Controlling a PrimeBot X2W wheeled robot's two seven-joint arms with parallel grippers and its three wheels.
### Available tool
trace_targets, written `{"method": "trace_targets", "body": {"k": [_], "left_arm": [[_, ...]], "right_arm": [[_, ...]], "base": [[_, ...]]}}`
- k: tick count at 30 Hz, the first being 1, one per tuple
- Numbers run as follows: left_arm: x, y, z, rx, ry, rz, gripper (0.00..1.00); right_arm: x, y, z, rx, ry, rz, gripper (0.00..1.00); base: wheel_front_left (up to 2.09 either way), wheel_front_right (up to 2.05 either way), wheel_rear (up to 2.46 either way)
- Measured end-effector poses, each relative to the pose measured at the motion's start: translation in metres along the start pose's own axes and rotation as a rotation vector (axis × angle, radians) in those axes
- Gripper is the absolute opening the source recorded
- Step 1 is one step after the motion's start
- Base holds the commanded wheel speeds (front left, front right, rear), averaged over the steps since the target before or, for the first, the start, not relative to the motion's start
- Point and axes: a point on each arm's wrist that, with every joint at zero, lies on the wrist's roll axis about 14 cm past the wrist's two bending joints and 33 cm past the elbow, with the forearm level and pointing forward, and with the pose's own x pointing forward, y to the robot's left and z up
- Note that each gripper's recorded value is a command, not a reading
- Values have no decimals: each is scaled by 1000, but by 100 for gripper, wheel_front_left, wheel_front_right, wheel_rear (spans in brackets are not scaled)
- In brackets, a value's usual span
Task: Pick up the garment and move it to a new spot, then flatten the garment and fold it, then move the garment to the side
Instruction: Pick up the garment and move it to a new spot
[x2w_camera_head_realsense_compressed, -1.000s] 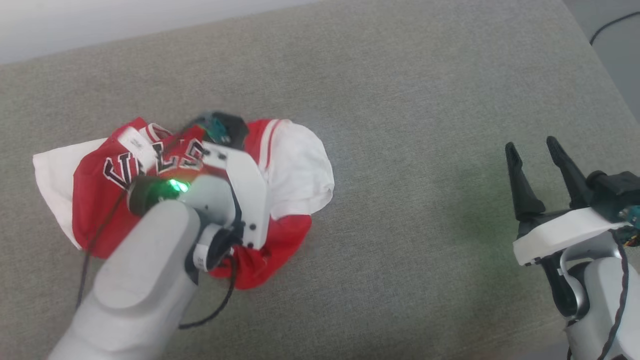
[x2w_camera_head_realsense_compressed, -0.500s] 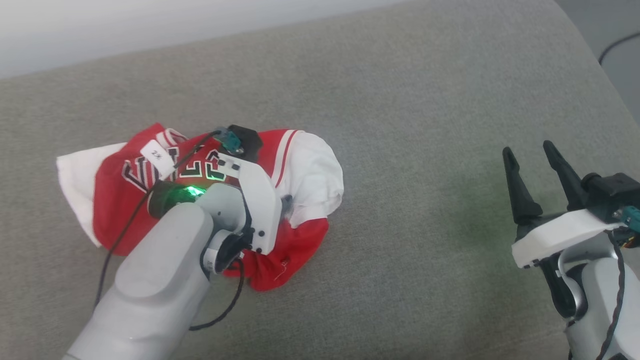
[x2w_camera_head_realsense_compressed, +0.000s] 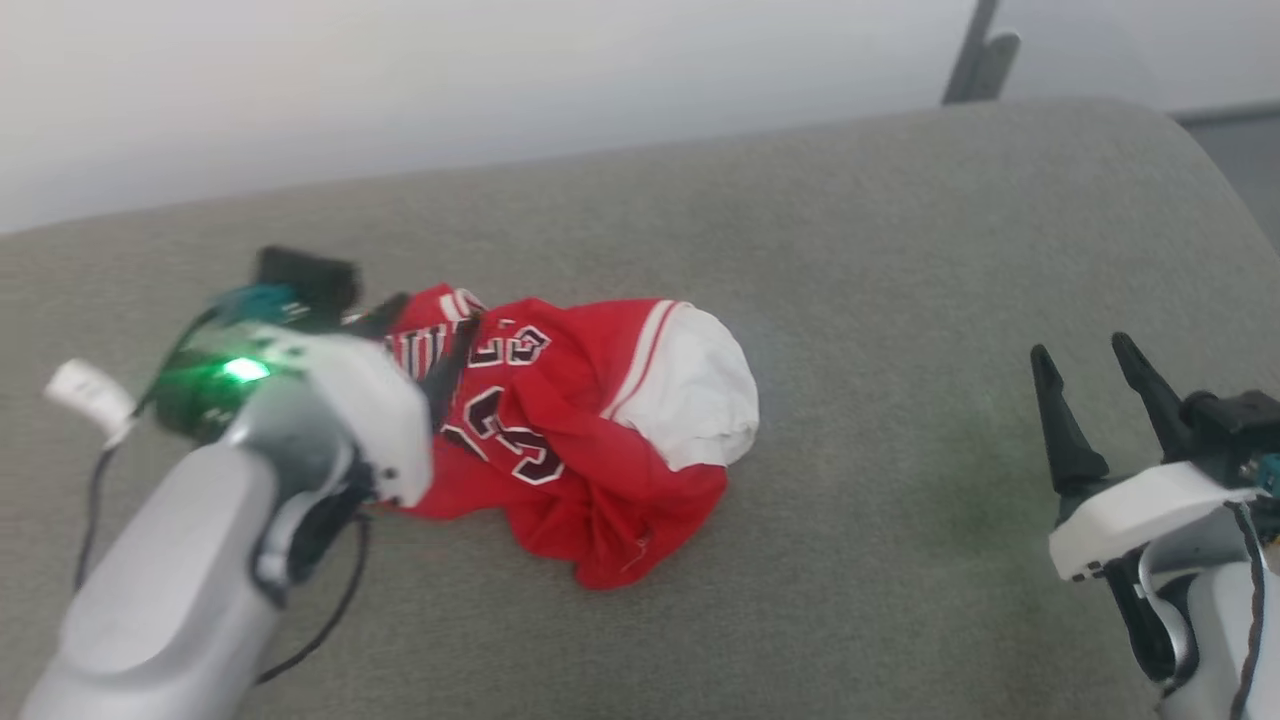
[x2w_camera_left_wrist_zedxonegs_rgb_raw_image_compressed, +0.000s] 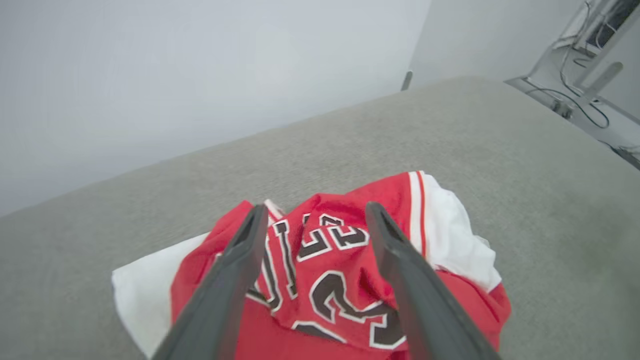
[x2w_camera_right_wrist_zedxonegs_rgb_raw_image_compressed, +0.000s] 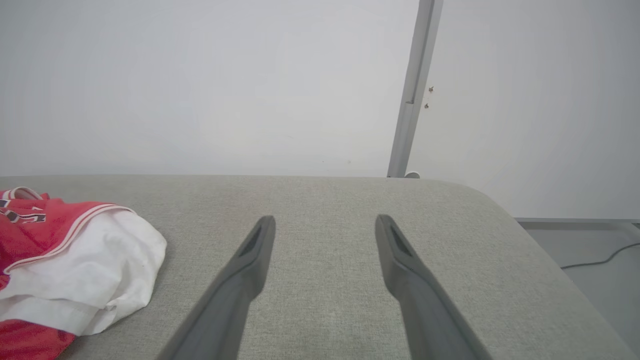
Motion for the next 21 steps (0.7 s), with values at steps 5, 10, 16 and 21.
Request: {"method": "trace_targets", "body": {"k": [5,10,16,21], "left_arm": [[-50,36,16,-4,-145,110,100],[-94,64,14,-16,-212,220,100],[-149,92,7,-57,-299,349,100],[-185,108,-13,-90,-332,437,100]], "right_arm": [[-4,11,7,2,-13,25,100],[-7,18,13,2,-24,44,100],[-10,29,19,0,-35,67,100],[-13,31,23,0,-43,72,100]], "base": [[0,0,0],[0,0,0],[0,0,0],[0,0,0]]}}
